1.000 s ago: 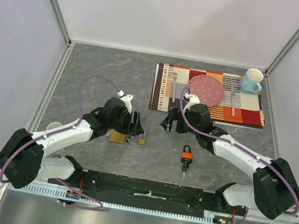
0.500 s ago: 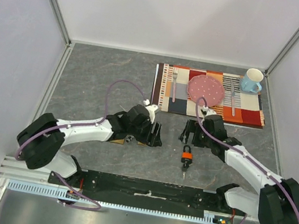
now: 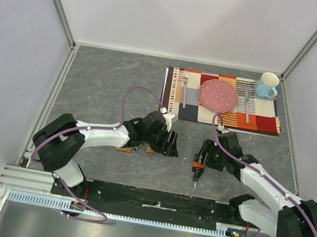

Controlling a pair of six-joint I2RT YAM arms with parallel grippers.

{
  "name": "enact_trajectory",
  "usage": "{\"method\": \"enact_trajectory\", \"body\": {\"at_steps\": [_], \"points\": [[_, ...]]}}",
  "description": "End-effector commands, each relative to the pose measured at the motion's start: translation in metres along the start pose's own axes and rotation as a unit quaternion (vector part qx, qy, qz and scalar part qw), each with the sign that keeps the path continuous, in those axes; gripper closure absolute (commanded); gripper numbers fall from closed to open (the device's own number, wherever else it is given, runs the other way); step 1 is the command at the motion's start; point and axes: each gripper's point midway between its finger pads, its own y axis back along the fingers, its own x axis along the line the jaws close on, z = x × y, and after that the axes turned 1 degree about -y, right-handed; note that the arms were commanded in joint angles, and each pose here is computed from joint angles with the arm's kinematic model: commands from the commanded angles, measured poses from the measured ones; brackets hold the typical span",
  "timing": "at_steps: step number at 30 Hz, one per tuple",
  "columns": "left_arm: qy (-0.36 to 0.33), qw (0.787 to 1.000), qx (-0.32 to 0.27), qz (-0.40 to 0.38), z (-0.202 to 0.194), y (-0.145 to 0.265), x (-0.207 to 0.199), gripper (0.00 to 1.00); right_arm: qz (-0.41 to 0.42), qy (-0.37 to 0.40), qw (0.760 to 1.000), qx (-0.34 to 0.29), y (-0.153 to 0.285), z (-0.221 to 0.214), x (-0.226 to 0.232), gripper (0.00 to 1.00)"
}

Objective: Lock with the key
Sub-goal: Pick up the lock from the center of the board.

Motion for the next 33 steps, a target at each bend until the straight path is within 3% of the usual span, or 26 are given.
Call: {"method": "enact_trajectory", "body": {"at_steps": [1,9,14,24,33], "points": [[0.007,1.0,-0.018,-0.025,0.013,-0.001,-0.015,0.33,0.013,-0.031,0.999,0.043,-0.006,-0.023,0.0,0.35],[0.016,1.0,-0.014,-0.022,0.006,-0.002,-0.011,0.33,0.067,-0.067,0.993,0.071,-0.014,-0.042,0.013,0.56],[0.018,1.0,-0.008,-0.02,0.001,-0.002,-0.008,0.34,0.086,-0.093,0.989,0.075,-0.019,-0.052,0.017,0.62],[0.031,0.999,0.008,-0.035,-0.012,-0.004,-0.01,0.38,0.13,-0.163,0.977,0.049,-0.026,-0.055,0.031,0.69],[0.035,0.999,0.022,-0.034,-0.02,-0.004,-0.011,0.38,0.17,-0.161,0.971,0.037,-0.031,-0.046,0.066,0.66]]}}
